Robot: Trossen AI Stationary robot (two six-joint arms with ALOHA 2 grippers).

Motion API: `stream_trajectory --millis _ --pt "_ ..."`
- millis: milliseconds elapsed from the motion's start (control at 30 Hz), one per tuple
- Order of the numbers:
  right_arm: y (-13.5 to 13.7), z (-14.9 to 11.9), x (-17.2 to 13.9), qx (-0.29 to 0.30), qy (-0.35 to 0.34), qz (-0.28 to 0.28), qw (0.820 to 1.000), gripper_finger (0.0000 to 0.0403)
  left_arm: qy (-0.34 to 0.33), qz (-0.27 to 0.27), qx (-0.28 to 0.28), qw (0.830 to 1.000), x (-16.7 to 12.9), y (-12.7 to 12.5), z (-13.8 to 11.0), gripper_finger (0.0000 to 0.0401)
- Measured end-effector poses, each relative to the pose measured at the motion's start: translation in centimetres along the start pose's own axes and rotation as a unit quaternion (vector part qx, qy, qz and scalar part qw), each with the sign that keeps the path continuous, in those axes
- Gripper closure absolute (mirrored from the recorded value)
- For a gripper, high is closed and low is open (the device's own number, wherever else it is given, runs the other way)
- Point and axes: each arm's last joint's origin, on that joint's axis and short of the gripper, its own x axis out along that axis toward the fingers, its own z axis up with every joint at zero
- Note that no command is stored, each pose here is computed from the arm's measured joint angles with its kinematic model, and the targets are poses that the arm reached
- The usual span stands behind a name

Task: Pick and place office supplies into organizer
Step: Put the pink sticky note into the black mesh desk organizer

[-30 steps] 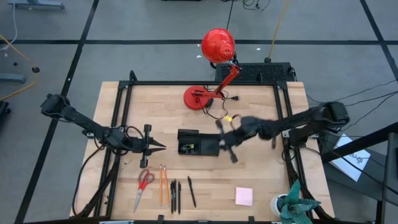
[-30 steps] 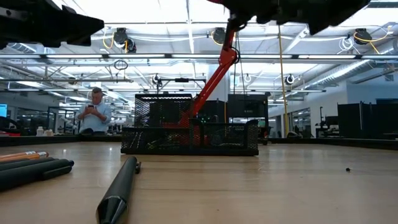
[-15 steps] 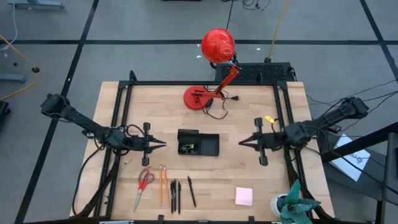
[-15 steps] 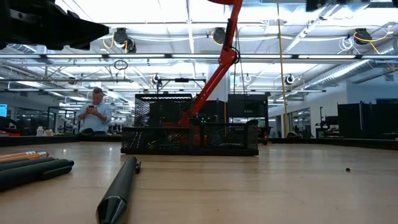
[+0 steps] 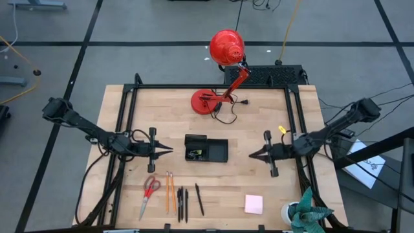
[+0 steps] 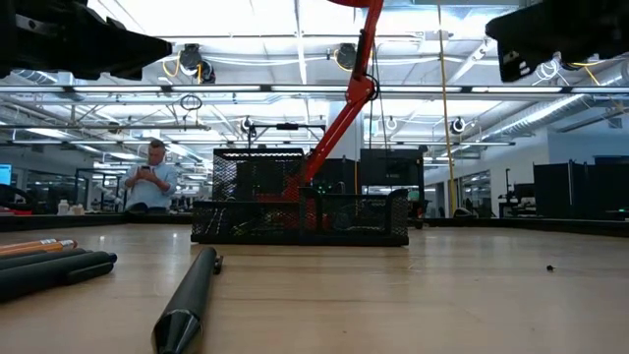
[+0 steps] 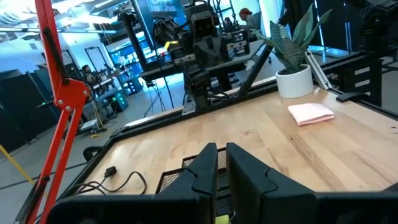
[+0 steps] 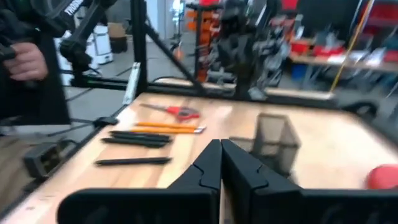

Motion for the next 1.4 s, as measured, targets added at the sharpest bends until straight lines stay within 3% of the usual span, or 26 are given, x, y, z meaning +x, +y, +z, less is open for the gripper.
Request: stream_trajectory --millis 200,333,467,567,700,867,1100,1400 --pt "2.5 0.2 1.9 0.073 0.067 0.038 0.994 0.0333 0.013 -0.004 0.0 1.0 0.0 -0.1 -0.3 0.0359" --pt "6.1 2.4 4.3 0.032 0.139 0.061 0.988 0.0262 0.012 -0.004 -0.006 1.0 0.0 -0.1 -0.2 0.0359" --pt "9.3 4.9 6.4 -0.024 0.227 0.018 0.974 0.0201 0.012 -0.004 -0.011 1.0 0.0 -0.1 -0.2 0.0359" --pt "10.7 5.9 7.4 -0.009 0.302 -0.007 0.953 0.0167 0.012 -0.003 -0.02 1.0 0.0 -0.1 -0.2 0.0359" --pt "12.6 6.3 8.6 0.019 0.352 -0.016 0.936 0.0133 0.012 -0.003 -0.025 1.0 0.0 -0.1 -0.2 0.0359" --pt "15.1 6.0 9.2 0.06 0.384 -0.029 0.921 0.0113 0.012 -0.003 -0.029 0.999 0.0 -0.1 -0.3 0.0359" --pt "17.7 3.8 8.7 0.123 0.427 -0.047 0.895 0.0119 0.014 -0.004 -0.029 0.999 0.0 -0.1 -0.3 0.0359" --pt "18.2 1.5 9.3 0.14 0.45 -0.085 0.878 0.0133 0.025 -0.007 -0.023 0.999 0.0 -0.2 -0.5 0.0359"
